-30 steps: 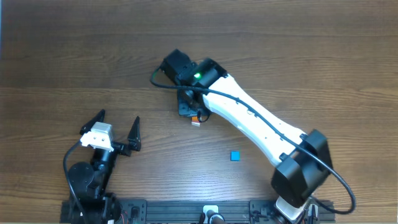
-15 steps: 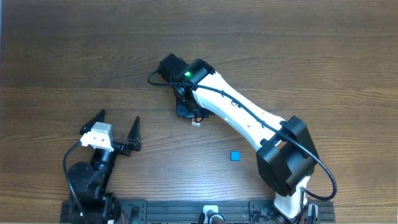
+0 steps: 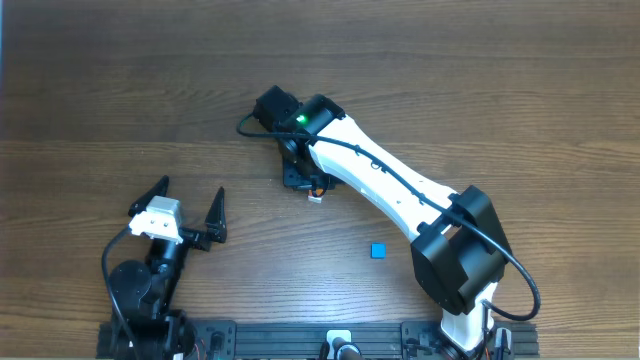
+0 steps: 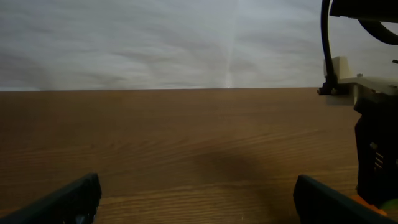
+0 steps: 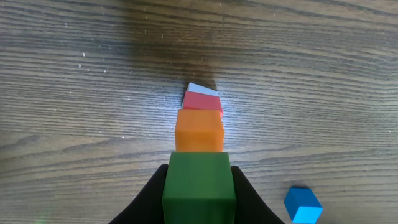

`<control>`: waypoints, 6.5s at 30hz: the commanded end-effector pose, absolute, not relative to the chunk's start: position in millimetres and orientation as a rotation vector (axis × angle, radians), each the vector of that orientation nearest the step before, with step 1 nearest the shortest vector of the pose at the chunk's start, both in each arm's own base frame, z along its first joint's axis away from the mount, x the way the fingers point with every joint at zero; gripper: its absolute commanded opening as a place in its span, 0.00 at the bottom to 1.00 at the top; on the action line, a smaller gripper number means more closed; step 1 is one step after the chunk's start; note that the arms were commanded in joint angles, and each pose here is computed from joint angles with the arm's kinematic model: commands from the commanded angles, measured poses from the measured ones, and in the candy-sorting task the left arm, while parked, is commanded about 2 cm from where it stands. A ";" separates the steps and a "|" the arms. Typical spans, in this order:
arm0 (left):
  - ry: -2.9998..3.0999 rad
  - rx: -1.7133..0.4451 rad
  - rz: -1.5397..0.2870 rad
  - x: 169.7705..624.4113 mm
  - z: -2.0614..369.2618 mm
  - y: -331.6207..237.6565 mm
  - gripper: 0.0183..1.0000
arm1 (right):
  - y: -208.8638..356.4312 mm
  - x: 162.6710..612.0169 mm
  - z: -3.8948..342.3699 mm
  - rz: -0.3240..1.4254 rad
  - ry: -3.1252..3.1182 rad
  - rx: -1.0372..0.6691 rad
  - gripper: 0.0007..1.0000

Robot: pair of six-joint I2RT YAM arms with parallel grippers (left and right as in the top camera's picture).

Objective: Stack Cubes

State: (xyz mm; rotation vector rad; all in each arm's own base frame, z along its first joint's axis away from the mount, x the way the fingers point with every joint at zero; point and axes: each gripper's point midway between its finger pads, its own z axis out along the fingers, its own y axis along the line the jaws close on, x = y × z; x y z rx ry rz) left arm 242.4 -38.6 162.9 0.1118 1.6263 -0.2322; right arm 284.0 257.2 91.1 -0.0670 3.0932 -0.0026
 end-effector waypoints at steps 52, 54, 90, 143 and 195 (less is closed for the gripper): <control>1.624 0.124 -0.227 242.1 161.9 -38.9 1.00 | 255.3 288.2 75.5 -0.043 3.109 0.002 0.28; 1.624 0.124 -0.227 242.1 161.9 -38.9 1.00 | 255.4 288.1 75.7 -0.043 3.109 0.005 0.28; 1.624 0.124 -0.227 242.1 161.9 -38.9 1.00 | 196.3 203.1 157.1 0.003 3.043 -0.185 0.99; 1.624 0.124 -0.227 242.1 161.9 -38.9 1.00 | 136.9 177.4 -2.9 0.021 3.123 0.022 0.45; 1.624 0.124 -0.227 242.1 161.9 -38.9 1.00 | 247.5 294.4 144.8 0.004 3.062 0.001 0.09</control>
